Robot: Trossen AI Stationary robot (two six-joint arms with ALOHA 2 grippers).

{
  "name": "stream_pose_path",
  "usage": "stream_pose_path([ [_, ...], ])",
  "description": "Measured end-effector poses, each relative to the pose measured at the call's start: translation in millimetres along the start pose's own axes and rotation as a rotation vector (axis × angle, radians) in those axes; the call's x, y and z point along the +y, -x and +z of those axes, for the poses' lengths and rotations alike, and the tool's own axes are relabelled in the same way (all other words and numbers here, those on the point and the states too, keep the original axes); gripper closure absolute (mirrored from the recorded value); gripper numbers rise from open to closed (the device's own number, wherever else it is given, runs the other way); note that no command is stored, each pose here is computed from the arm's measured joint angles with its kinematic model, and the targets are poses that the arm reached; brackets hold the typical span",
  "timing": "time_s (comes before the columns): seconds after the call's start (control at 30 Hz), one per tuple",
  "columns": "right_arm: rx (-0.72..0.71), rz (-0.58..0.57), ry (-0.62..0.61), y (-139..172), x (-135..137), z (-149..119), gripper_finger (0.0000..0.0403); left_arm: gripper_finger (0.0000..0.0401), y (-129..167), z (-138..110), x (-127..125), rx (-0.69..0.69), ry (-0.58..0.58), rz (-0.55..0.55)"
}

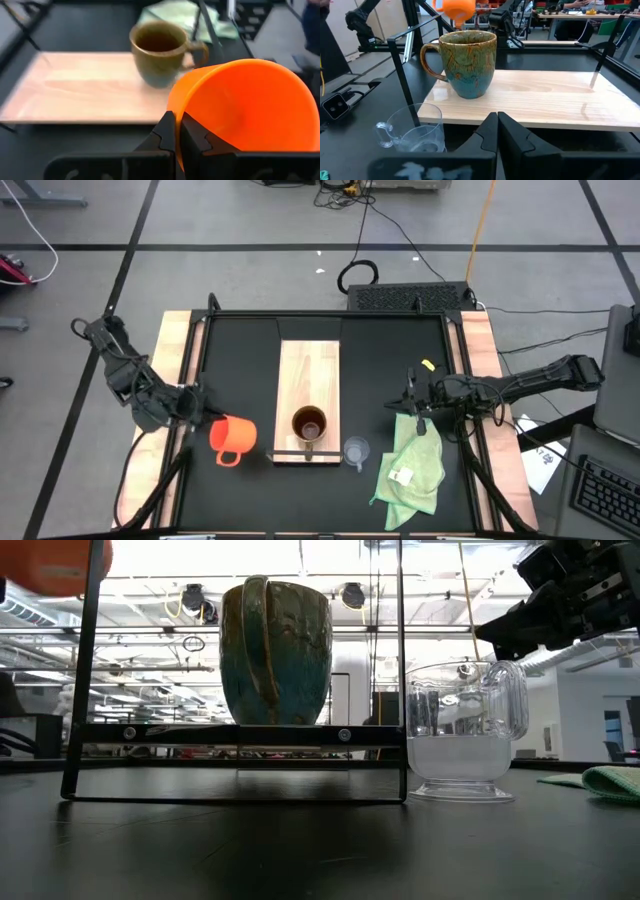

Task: Stack small to large cups/mugs on shelf
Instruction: Put the orange mug on the shelf

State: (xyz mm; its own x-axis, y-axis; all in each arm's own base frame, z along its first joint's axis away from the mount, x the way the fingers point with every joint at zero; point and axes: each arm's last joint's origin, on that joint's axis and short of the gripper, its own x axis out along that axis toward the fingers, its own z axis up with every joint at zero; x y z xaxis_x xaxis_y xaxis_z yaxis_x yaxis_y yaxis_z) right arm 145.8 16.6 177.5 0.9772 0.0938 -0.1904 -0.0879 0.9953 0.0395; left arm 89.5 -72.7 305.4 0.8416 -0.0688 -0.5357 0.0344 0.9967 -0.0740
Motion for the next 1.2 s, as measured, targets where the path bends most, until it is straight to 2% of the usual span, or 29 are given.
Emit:
stream_pose_path([
  [0.27,-0.003,0.000,0.003,0,0,0,0.0403,0.0397,6,11,21,-0.132,0.106,0.130],
  [0.53,-0.003,0.000,0.003,0,0,0,0.0403,0.0397,19,43,41,-0.239,0.156,0.255],
  [0.63,-0.003,0.000,0.005,0,0,0,0.0403,0.0397,25,54,50,-0.249,0.137,0.278],
  [0.77,-0.003,0.000,0.017,0,0,0,0.0403,0.0397,22,67,63,-0.227,0.089,0.363],
  [0.97,-0.013,0.000,0.009,0,0,1,0.0403,0.0397,-1,94,87,-0.208,0.045,0.288],
  [1.2,-0.011,0.000,0.004,0,0,1,0.0403,0.0397,-50,120,142,-0.059,0.098,0.165],
])
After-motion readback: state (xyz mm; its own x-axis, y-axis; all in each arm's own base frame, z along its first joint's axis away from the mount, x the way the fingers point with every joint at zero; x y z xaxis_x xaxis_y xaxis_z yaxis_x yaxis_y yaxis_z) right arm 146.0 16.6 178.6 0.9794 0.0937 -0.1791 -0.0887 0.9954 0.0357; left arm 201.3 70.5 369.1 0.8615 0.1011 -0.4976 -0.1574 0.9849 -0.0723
